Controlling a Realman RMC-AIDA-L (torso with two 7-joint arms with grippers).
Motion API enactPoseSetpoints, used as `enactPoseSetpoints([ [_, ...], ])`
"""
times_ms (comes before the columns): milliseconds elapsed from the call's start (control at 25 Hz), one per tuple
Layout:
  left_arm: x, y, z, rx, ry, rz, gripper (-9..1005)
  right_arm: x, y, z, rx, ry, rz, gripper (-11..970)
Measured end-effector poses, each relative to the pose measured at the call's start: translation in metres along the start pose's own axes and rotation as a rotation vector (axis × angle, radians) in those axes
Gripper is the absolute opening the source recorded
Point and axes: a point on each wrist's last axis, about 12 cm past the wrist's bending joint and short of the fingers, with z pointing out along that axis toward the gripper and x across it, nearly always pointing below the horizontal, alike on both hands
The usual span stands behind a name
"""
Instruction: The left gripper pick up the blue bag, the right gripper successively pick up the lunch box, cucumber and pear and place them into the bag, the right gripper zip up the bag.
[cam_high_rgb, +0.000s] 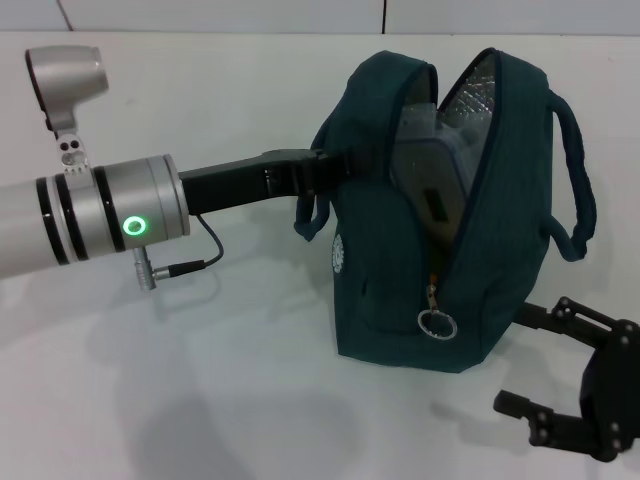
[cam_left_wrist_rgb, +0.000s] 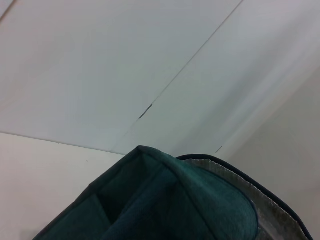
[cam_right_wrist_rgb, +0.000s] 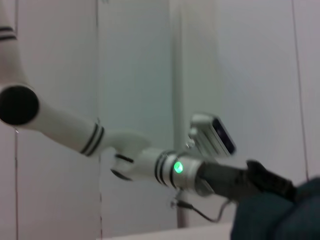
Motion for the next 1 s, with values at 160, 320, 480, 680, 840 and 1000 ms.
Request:
enactPoseSetpoints([
  [160,0.000,0.000,0.000,0.000,-0.001,-0.001,91,0.005,-0.004,0.006,0.007,0.044,0.052,802],
  [320,0.000,0.000,0.000,-0.001,-0.001,-0.001,91,0.008,-0.006,0.012,-0.002,0.067,0.065,801],
  [480,0.000,0.000,0.000,-0.001,-0.001,-0.001,92,0.008,-0.007,0.017,-0.007,0.065,0.075,801],
  [680,0.003,0.001,0.001,-0.001,0.002,-0.014,92,0.008,-0.010,0.019,0.035,0.044,0.084,775],
  [840,0.003,0.001,0.001,-0.002,0.002,-0.017,93,0.007,-0.013,0.023,0.035,0.037,0.076,641],
  [1000,0.003,0.001,0.001,-0.001,0.003,-0.017,93,0.007,-0.013,0.024,0.030,0.037,0.077,510],
])
